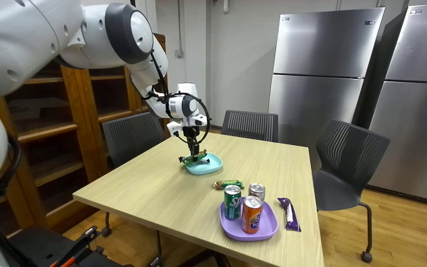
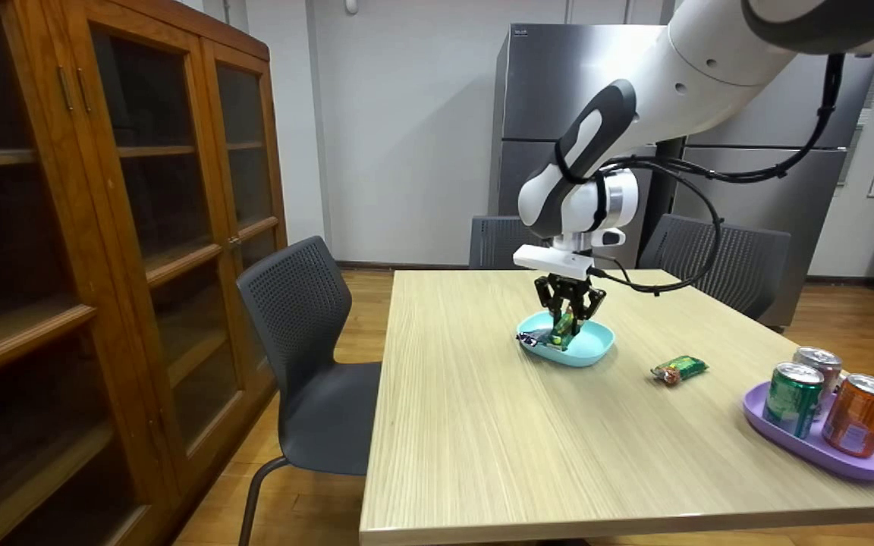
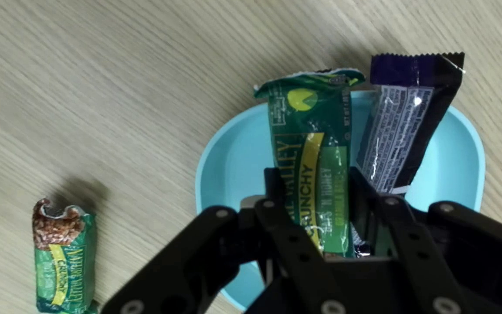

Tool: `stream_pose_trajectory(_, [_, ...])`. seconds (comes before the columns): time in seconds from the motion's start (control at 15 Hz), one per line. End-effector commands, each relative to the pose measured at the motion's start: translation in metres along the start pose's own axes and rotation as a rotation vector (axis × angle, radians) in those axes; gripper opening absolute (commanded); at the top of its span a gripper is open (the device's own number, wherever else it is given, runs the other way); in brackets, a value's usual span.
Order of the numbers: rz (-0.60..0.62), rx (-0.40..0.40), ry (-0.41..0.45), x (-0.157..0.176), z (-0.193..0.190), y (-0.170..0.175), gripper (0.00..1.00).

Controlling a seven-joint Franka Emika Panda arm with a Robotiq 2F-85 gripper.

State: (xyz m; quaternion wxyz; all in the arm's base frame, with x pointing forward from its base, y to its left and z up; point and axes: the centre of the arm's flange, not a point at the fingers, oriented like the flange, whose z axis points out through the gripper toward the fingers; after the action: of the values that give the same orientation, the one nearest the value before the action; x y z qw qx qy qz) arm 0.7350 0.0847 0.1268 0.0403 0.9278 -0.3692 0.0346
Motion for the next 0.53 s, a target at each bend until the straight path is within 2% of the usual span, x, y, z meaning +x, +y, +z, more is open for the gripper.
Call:
stream_pose_trajectory(0.0, [0.060, -0.013, -0.017, 0.0173, 0.0025, -0.0178, 0.14])
stream_pose_trajectory(0.07, [0.067, -0.014, -0.019, 0.0182, 0.0036, -0.0186, 0.14])
stream_pose_trajectory(0.13, [0.069, -0.016, -0.026, 0.0185, 0.0046, -0.0195, 0.64])
stream_pose_trajectory(0.2, [0.071, -0.018, -0.027, 0.0181, 0.0050, -0.0202, 0.65])
stream_pose_trajectory(0.47, [0.061, -0.007, -0.033, 0.0168, 0.0039, -0.0191, 0.93])
